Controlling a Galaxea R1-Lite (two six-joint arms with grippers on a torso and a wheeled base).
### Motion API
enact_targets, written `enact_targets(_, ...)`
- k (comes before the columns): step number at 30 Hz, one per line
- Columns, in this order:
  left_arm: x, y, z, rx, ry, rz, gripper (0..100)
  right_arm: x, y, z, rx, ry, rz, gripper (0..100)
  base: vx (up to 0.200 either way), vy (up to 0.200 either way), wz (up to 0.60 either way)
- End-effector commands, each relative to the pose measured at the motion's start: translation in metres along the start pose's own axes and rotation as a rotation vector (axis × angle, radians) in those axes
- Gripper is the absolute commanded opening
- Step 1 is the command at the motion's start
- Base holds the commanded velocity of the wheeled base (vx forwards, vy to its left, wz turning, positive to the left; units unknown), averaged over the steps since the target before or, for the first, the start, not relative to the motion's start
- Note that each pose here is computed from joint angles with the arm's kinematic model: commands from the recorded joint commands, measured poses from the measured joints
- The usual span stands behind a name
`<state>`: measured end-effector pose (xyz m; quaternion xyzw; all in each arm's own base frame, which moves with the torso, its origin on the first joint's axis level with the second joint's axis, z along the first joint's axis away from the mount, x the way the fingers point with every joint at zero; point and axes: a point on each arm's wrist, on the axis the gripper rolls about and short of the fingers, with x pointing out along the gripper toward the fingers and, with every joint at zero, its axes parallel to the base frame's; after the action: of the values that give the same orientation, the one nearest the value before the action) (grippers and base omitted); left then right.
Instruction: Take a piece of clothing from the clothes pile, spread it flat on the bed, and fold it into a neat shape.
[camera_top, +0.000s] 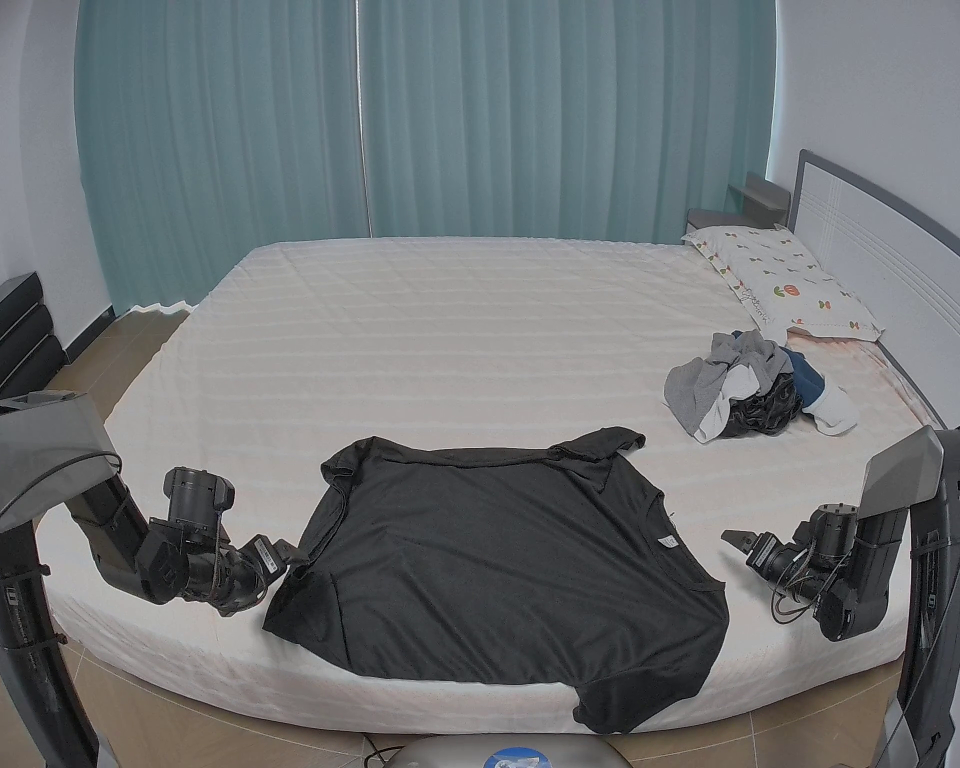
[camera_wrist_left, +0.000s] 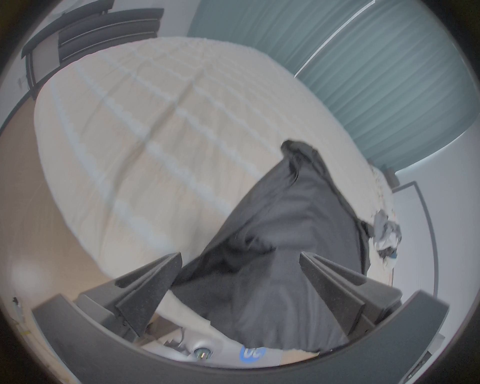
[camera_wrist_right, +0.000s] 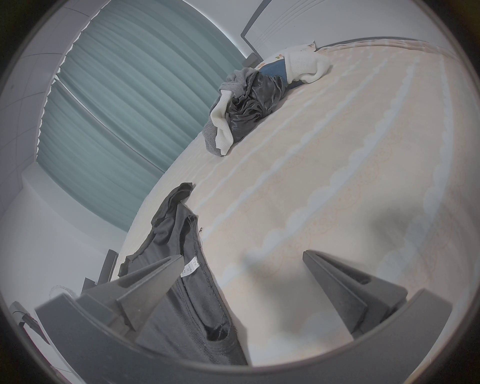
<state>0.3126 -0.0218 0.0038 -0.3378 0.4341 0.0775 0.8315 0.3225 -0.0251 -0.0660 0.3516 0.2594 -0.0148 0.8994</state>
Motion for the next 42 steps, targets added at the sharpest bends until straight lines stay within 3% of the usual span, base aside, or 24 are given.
enact_targets(1, -0.033, -0.014, 0.009, 0.042, 0.009, -0.049, 100, 0.001, -0.001, -0.004, 0.002, 0.014, -0.004, 100, 0.000, 0.000, 0.00)
enact_targets(7, -0.015, -0.012, 0.010, 0.010, 0.031, -0.039, 100, 0.001, -0.001, -0.005, 0.001, 0.017, -0.007, 100, 0.000, 0.000, 0.00)
enact_targets(14, -0.009, -0.014, 0.014, -0.067, -0.009, -0.076, 100, 0.001, -0.002, -0.005, 0.001, 0.018, -0.008, 100, 0.000, 0.000, 0.00)
enact_targets(20, -0.004, -0.012, 0.012, -0.064, 0.004, -0.065, 100, 0.001, -0.002, -0.005, 0.001, 0.018, -0.008, 100, 0.000, 0.200, 0.00)
enact_targets(35, 0.004, -0.011, 0.011, -0.066, -0.004, -0.071, 100, 0.001, -0.002, -0.005, 0.001, 0.017, -0.007, 100, 0.000, 0.000, 0.00)
enact_targets(42, 0.004, -0.013, 0.012, -0.065, -0.006, -0.078, 100, 0.001, -0.002, -0.005, 0.001, 0.017, -0.007, 100, 0.200, 0.000, 0.00)
